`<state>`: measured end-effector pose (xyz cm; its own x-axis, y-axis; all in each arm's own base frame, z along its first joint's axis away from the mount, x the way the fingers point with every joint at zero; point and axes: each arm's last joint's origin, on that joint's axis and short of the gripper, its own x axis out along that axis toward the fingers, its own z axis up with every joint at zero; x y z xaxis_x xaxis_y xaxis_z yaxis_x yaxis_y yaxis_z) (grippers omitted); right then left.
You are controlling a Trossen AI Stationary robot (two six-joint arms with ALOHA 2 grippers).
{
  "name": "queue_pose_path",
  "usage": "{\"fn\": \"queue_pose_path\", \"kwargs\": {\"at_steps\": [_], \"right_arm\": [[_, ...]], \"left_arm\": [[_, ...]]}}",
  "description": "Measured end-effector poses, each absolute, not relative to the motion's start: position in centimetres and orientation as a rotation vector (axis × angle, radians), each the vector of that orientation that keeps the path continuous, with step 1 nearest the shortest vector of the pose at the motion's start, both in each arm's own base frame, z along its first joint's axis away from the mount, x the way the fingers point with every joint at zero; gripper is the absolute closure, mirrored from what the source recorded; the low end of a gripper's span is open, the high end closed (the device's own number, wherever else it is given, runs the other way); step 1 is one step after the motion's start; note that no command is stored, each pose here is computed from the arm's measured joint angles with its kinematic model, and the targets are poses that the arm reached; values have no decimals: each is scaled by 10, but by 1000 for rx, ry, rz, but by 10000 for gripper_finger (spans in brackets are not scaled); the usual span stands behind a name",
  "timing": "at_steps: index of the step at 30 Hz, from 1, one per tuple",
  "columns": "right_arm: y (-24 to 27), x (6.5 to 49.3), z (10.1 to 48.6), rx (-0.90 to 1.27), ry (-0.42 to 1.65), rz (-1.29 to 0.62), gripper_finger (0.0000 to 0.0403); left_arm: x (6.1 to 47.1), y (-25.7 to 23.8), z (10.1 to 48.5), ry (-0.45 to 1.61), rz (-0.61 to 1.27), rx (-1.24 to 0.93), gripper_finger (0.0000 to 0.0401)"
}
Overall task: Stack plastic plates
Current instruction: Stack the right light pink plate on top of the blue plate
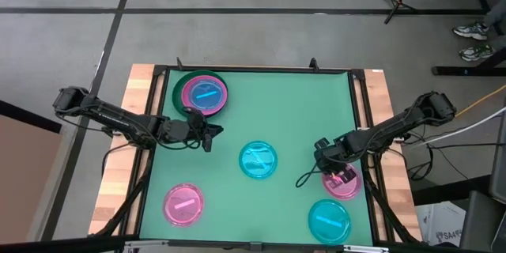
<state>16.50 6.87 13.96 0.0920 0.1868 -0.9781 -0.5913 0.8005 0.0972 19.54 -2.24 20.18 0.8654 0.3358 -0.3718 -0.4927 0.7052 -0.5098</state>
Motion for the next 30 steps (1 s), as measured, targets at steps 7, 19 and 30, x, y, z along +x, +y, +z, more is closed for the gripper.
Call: {"fn": "queue_pose_path", "kwargs": {"at_steps": [7, 19, 30], "right_arm": [[69, 165, 140, -359, 1364, 600, 348], [68, 165, 139, -381, 1362, 573, 398], [72, 177, 151, -380, 1298, 565, 403]], "left_arm": [[195, -22, 202, 260, 466, -638, 344], [195, -22, 202, 261, 466, -638, 344], [195, -22, 202, 261, 467, -638, 344]]}}
